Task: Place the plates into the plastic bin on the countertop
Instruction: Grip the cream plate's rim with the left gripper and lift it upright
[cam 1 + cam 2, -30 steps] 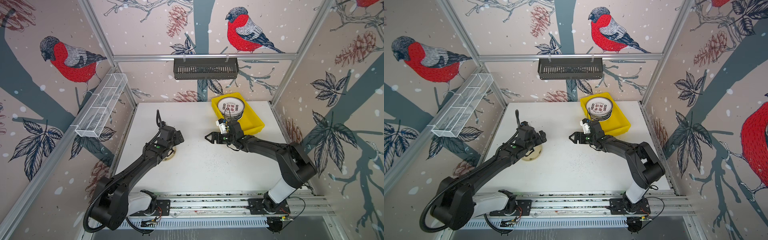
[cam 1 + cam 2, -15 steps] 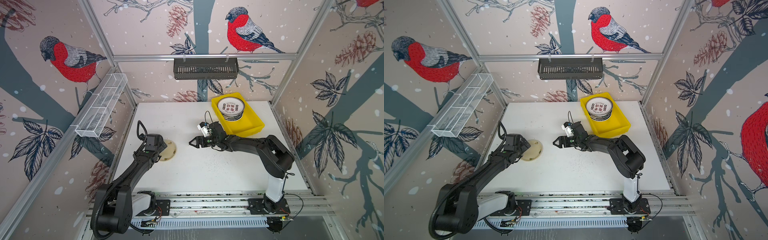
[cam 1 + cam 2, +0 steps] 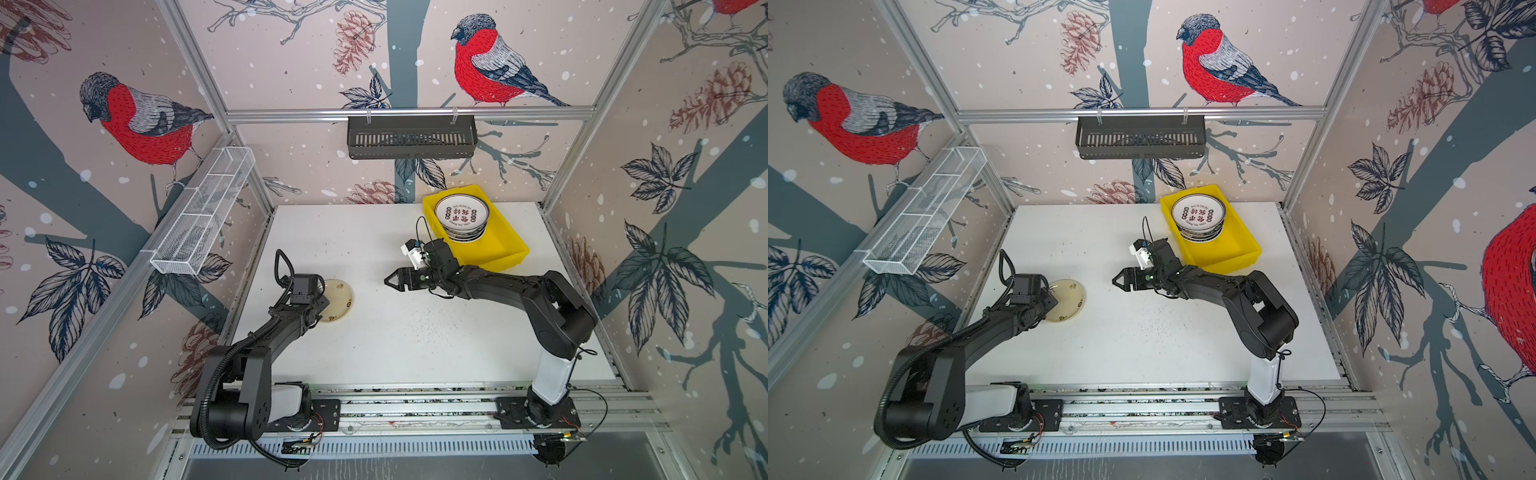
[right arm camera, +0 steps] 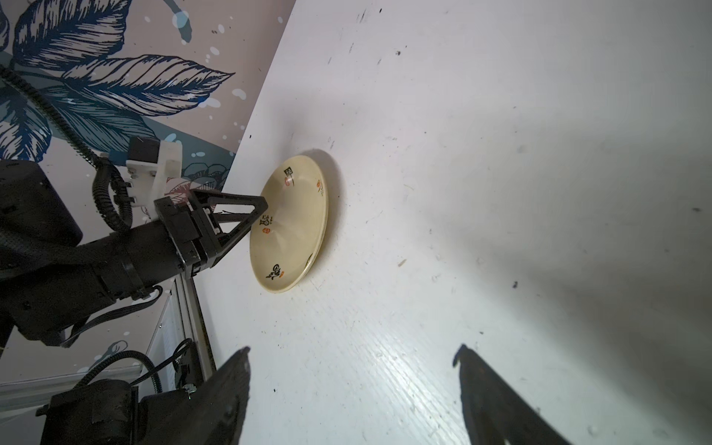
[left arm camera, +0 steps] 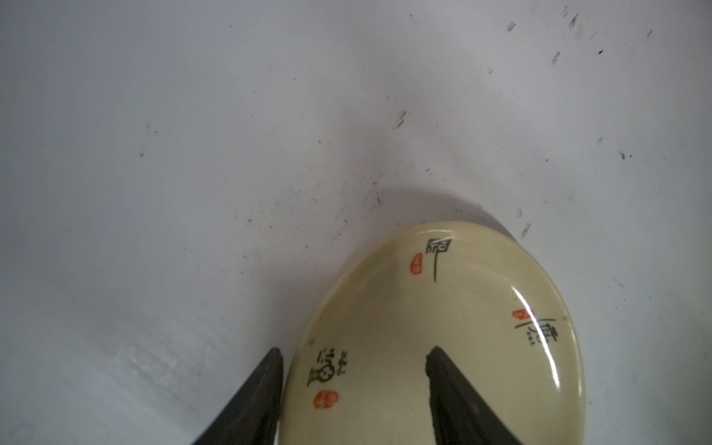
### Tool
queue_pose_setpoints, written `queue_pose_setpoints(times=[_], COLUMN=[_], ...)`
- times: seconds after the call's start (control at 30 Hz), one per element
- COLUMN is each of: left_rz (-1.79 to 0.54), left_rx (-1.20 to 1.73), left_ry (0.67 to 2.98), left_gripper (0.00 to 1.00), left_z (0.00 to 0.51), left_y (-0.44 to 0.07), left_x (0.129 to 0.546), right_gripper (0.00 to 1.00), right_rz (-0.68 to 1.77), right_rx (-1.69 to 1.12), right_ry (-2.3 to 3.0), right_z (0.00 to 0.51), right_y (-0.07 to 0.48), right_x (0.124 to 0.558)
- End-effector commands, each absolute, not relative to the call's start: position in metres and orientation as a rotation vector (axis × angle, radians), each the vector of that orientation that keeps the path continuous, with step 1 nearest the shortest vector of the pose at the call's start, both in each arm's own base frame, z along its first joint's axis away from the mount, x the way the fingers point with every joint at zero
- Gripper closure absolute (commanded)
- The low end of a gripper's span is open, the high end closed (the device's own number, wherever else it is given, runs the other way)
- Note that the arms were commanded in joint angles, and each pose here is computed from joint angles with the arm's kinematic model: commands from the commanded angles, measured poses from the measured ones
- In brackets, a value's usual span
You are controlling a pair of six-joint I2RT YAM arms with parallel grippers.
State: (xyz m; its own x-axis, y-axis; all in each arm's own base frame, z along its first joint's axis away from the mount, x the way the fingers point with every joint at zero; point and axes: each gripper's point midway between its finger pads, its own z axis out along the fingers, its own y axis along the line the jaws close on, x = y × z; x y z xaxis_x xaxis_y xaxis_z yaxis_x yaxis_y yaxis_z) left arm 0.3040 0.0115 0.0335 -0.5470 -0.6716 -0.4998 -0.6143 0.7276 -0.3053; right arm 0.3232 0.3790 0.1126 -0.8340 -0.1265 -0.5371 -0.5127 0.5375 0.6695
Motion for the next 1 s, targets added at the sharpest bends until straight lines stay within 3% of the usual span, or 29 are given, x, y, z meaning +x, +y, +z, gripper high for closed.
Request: queue_pose_setpoints(times=[0.0, 0.2, 0.4, 0.47, 0.53, 0.8, 0.97], left_rz=[-0.128, -0.167, -0.285, -0.329, -0.39, -0.551, -0.573], left_rx=[-0.968, -0.951, -0.904, -0.882, -0.848, -0.766, -0.716], left_ry=[2.324, 2.374, 2.43, 2.453, 2.472, 2.482, 2.501], left_gripper=[0.44, 0.51, 0.77, 0.79, 0.88, 1.0, 1.0], left_z=[0.03, 0.019, 0.007, 0.002, -0.002, -0.007, -0.007], left_y=[0.012, 0.004, -0.015, -0.022, -0.031, -0.054, -0.062], left_x=[0.306, 0.304, 0.31, 0.311, 0.314, 0.321, 0.322], right_gripper=[0.18, 0.19, 0.2, 0.21, 0.21, 0.23, 0.24], right_rz=[1.209, 1.206, 1.204, 1.204, 1.203, 1.199, 1.19], right_rx=[-0.524, -0.515, -0.512, -0.51, -0.506, -0.487, -0.477], right_ry=[2.349, 2.353, 2.349, 2.351, 2.355, 2.373, 2.385], right_z=[0.114, 0.114, 0.116, 0.116, 0.114, 0.106, 0.102], right_y=[0.374, 0.371, 0.37, 0.37, 0.369, 0.367, 0.364], right_x=[0.323, 0.324, 0.326, 0.326, 0.326, 0.328, 0.331])
